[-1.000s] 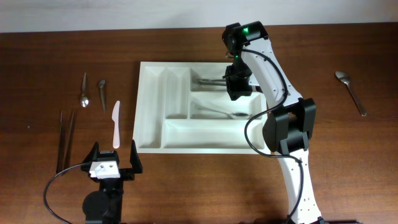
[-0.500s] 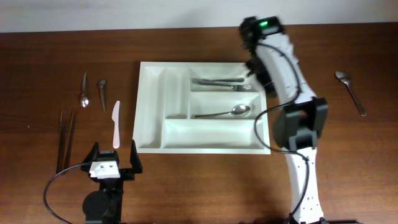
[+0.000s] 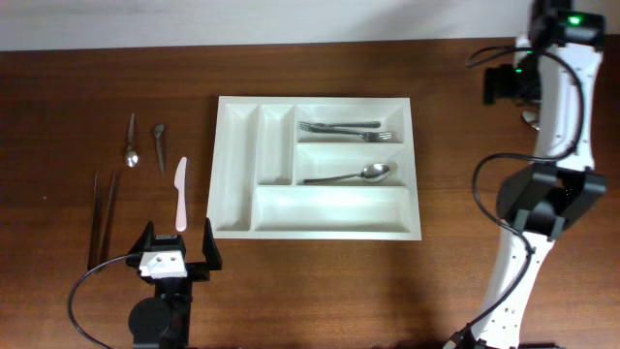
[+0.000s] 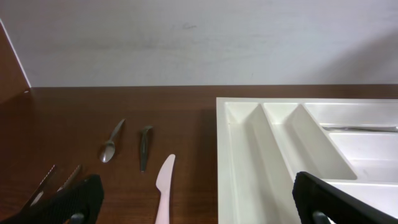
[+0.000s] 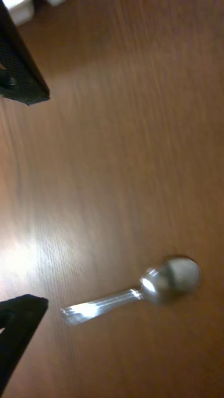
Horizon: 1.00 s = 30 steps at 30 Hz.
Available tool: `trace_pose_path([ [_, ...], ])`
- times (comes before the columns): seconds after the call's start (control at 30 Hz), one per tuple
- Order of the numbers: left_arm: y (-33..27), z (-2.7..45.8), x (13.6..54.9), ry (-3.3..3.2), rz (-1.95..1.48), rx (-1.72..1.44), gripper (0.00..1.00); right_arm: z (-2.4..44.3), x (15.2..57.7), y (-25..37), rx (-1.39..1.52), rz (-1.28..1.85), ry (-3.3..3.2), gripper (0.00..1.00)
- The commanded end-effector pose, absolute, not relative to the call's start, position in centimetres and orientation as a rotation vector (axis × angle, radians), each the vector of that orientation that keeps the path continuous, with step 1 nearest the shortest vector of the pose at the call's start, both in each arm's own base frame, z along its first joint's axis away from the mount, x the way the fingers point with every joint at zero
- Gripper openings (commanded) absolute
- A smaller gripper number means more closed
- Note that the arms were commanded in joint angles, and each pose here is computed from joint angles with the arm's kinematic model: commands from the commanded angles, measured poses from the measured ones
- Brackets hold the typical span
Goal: Pack container
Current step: 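Move the right gripper to the last spoon and grasp it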
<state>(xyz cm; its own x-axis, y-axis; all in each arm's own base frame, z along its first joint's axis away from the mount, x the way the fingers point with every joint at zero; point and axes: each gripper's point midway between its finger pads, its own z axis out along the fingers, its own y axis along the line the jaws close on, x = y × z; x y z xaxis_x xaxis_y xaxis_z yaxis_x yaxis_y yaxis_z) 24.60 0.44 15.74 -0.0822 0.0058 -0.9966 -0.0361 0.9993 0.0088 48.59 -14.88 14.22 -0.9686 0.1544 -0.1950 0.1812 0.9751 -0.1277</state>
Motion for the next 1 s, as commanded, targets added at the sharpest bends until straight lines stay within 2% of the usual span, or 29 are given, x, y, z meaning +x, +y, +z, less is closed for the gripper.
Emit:
trace_pose_path([
  [0.0,0.2,15.6,24.6,1.653,0.035,-0.005,0.99,16.1,47.5,-19.6,0.156,-0.272,2.898,0.99],
  [0.2,0.2,15.6,24.6,1.652,0.035,-0.005,0.99,14.7,46.0,-26.3,0.074,-0.263,2.883,0.99],
  [0.37,0.2,15.6,24.6,1.653,0.035,-0.005,0.99,13.4,45.7,-29.9,0.13,-0.189,2.827,0.99],
  [0.7,0.2,15.6,24.6,1.652,0.035,-0.005,0.99,8.6,46.8,-28.2,-0.156,-0.178,2.921,0.99],
  [0.97,0.2,15.6,24.6,1.652,0.035,-0.005,0.99,6.2,47.3,-27.1,-0.23,-0.159,2.959,0.98],
])
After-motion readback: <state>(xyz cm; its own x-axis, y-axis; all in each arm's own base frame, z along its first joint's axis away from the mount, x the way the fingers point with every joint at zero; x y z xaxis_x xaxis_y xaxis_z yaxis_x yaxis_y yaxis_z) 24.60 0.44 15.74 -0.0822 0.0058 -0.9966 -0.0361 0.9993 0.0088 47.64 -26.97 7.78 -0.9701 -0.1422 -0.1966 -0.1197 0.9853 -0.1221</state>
